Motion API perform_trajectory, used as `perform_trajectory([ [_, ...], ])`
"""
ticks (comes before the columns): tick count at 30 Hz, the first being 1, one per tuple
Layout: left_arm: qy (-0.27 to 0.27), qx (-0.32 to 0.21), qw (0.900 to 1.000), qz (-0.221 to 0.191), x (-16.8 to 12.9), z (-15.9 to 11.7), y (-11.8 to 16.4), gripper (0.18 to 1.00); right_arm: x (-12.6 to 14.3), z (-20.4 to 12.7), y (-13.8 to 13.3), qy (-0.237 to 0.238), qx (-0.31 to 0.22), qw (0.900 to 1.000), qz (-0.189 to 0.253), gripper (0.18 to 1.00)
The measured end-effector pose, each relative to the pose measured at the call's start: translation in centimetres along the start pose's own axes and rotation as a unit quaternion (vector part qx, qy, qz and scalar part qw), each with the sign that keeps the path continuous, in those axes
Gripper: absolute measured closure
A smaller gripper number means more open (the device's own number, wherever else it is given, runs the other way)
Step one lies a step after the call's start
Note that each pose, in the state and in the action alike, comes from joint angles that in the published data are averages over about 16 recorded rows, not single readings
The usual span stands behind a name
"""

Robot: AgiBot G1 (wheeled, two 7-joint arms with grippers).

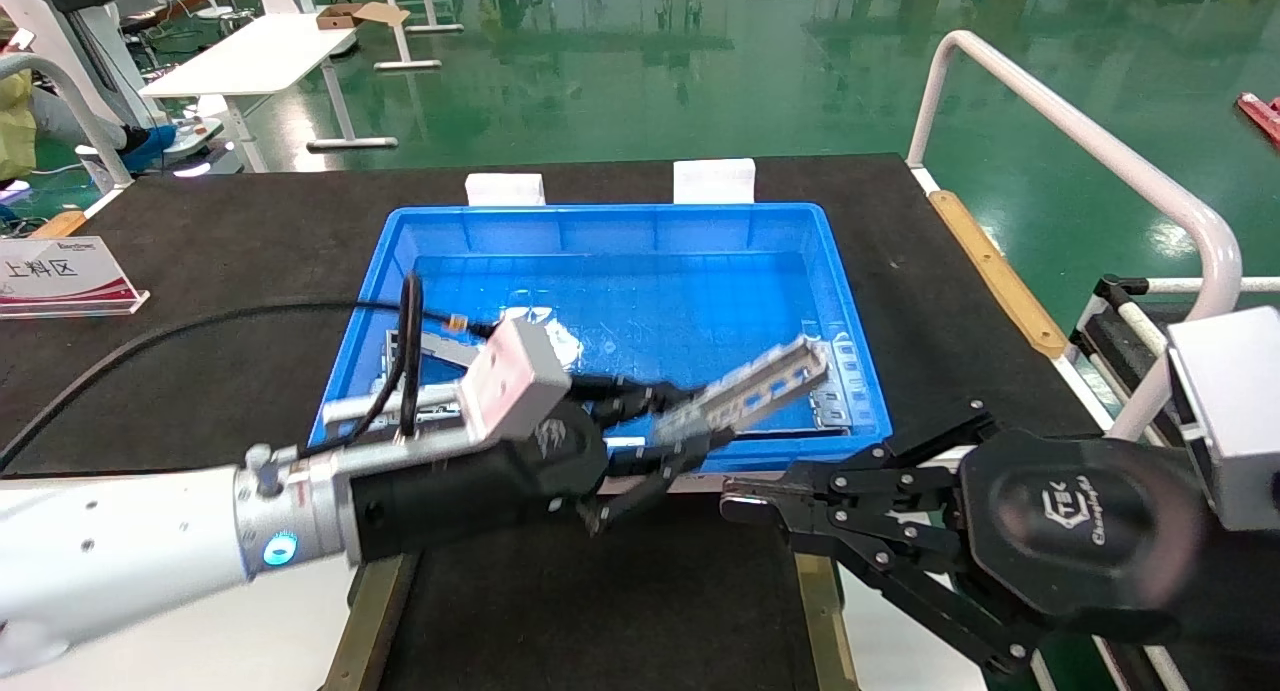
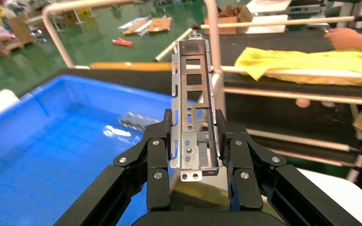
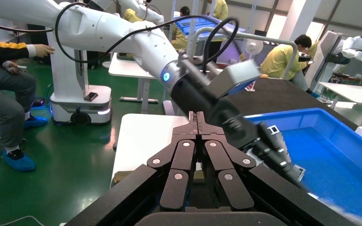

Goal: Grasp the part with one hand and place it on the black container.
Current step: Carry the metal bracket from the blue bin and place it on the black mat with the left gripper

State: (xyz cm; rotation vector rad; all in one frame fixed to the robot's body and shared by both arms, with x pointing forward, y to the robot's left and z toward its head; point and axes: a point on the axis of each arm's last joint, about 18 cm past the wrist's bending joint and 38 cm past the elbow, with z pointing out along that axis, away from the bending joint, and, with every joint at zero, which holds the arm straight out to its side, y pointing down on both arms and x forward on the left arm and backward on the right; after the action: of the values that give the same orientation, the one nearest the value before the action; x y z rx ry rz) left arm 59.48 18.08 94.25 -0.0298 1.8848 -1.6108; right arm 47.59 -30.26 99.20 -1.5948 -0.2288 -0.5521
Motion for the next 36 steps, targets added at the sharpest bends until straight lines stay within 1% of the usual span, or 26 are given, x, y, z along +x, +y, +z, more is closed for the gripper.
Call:
perform_trajectory([
  [5, 0.013, -0.012, 0.9995, -0.025, 1.5, -0.9, 2.4, 0.82, 0.0, 0.0, 0.0, 0.0, 0.0, 1.0, 0.0, 0.988],
  [12, 0.025, -0.039, 0.9972, -0.059, 4.2, -1.7, 6.7, 0.82, 0.0, 0.0, 0.0, 0.0, 0.0, 1.0, 0.0, 0.988],
  [20, 0.018, -0.07, 0.9926, -0.098, 7.5, -1.7, 11.8, 0.82, 0.0, 0.0, 0.0, 0.0, 0.0, 1.0, 0.0, 0.988],
  [24, 0.0, -0.082, 0.9898, -0.116, 8.9, -1.3, 14.1, 0.82, 0.0, 0.0, 0.0, 0.0, 0.0, 1.0, 0.0, 0.988],
  [29, -0.041, -0.096, 0.9839, -0.145, 10.1, -0.3, 16.7, 0.82, 0.0, 0.0, 0.0, 0.0, 0.0, 1.0, 0.0, 0.988],
  [33, -0.08, -0.105, 0.976, -0.173, 10.9, 0.7, 18.4, 0.82, 0.0, 0.0, 0.0, 0.0, 0.0, 1.0, 0.0, 0.988],
  [36, -0.11, -0.11, 0.9679, -0.197, 11.4, 1.4, 19.5, 0.82, 0.0, 0.0, 0.0, 0.0, 0.0, 1.0, 0.0, 0.988],
])
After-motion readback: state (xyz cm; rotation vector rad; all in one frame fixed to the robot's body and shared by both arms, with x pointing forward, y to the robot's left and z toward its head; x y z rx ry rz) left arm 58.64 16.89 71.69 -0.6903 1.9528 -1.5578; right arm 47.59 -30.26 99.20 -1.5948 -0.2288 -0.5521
